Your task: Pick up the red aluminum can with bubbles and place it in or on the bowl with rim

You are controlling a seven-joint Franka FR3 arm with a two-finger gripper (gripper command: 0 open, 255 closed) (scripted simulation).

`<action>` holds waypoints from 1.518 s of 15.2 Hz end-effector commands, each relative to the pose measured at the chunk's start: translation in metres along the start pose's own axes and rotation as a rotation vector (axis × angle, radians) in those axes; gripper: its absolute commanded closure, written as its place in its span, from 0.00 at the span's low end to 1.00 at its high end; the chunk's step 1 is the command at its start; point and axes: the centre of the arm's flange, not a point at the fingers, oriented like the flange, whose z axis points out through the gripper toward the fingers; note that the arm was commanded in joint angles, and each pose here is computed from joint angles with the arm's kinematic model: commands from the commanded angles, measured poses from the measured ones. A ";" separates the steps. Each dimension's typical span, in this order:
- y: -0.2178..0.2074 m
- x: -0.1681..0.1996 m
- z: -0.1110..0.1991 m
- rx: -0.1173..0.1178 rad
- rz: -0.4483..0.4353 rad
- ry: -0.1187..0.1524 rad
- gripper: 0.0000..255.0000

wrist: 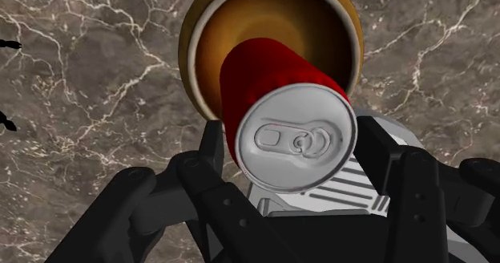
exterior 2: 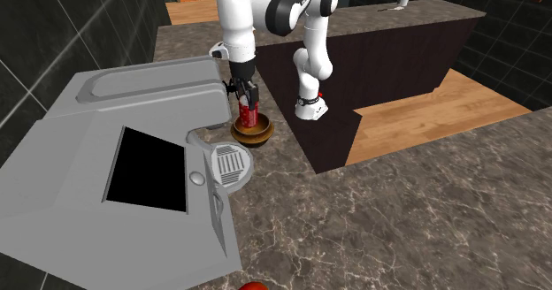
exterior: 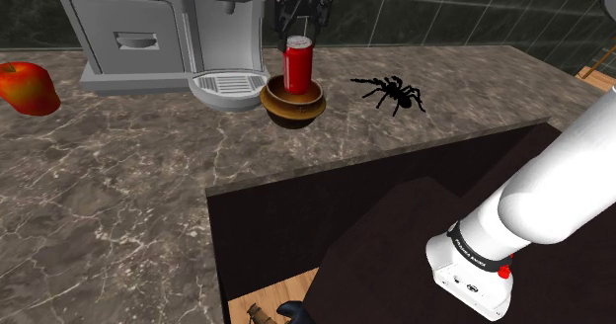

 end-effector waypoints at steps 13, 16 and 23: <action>0.000 0.000 -0.026 0.000 0.000 0.001 0.00; 0.000 0.000 -0.050 0.000 0.000 0.001 0.00; 0.000 0.000 -0.050 0.000 0.000 0.001 0.00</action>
